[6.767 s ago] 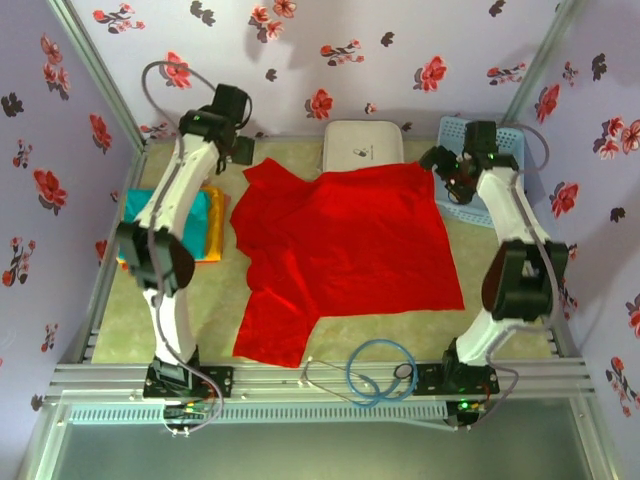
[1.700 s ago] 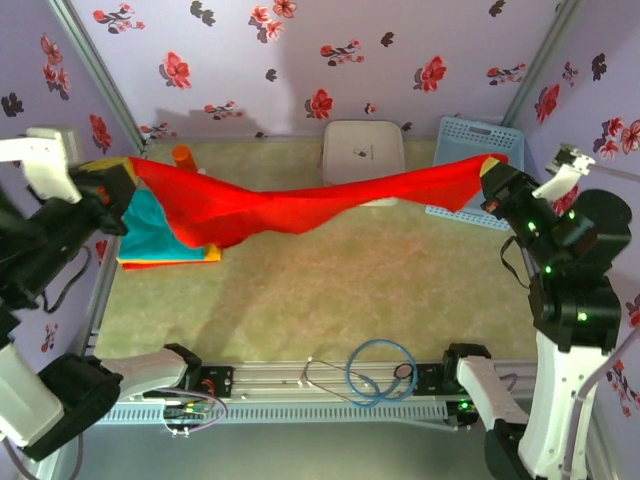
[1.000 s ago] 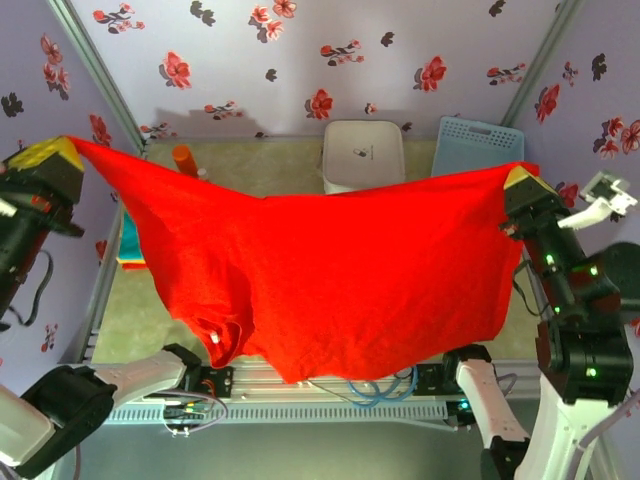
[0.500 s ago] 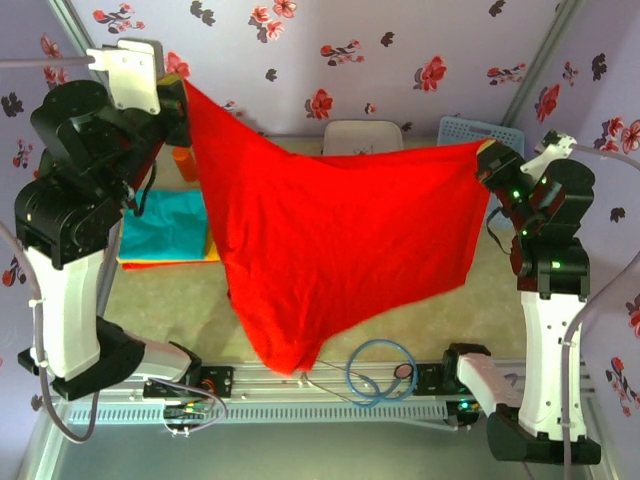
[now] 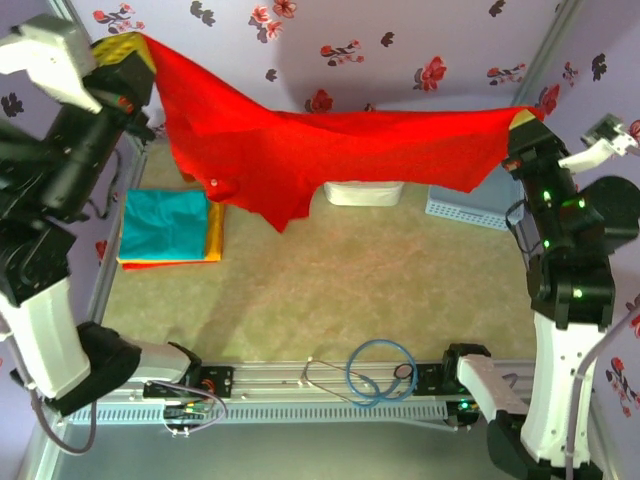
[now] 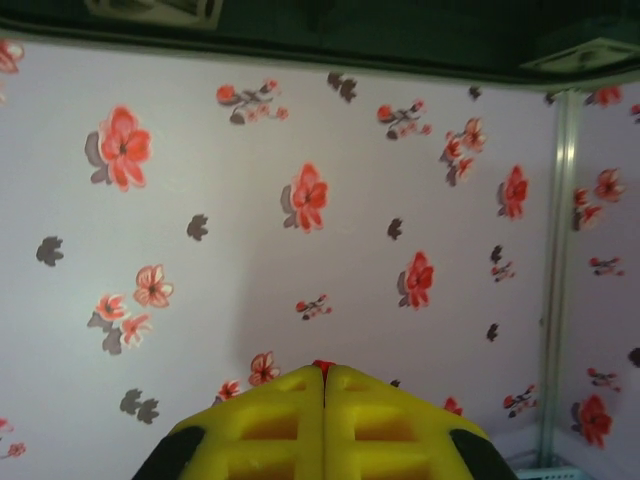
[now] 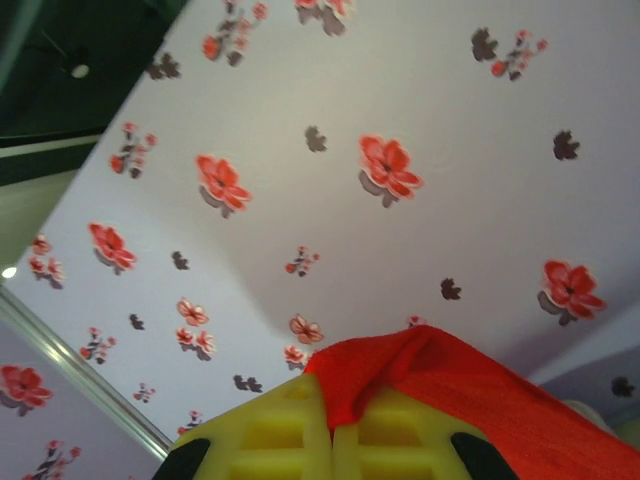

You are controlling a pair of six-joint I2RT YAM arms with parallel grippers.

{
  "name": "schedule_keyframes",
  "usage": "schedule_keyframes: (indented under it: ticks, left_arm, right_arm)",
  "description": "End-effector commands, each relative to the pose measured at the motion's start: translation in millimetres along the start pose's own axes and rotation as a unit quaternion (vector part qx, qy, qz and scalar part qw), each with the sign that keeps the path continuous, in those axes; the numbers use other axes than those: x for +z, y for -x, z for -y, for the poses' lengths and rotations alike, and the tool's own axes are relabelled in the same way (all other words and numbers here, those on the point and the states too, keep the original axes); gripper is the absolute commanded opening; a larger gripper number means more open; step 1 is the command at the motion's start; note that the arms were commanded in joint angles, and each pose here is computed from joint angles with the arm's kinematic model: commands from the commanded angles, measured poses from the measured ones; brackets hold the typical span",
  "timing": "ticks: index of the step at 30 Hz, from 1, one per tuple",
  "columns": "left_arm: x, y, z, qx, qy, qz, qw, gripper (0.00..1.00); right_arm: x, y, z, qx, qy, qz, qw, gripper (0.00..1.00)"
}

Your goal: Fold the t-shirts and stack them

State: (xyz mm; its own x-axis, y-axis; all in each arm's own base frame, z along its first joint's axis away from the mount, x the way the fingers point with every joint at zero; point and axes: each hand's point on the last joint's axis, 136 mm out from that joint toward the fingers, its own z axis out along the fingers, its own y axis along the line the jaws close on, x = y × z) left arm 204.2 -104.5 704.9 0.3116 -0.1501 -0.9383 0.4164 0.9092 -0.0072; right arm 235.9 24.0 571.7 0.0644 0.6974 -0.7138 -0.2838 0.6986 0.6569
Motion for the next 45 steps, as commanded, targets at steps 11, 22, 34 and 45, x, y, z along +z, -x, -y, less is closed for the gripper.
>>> schedule_keyframes:
  ticks: [11,22,34,45]
  left_arm:
    - [-99.6,85.5,6.8,-0.049,-0.07,0.131,0.988,0.0]
    - [-64.2,27.0,-22.0,-0.004,0.035,0.036,0.999,0.0]
    - [30.1,-200.3,-64.5,0.04,0.147,-0.237,0.96,0.0]
    - [50.8,-387.8,-110.8,-0.074,0.184,-0.357,0.913,0.0]
  right_arm:
    - [-92.0,35.5,-61.1,-0.033,0.058,0.066,0.996,0.0]
    - [-67.1,-13.3,-7.0,0.101,-0.049,-0.041,0.993,0.0]
    - [-14.4,-167.1,157.4,0.156,-0.251,-0.228,0.928,0.0]
    - [48.1,-278.9,280.1,0.12,-0.295,-0.358,0.878,0.0]
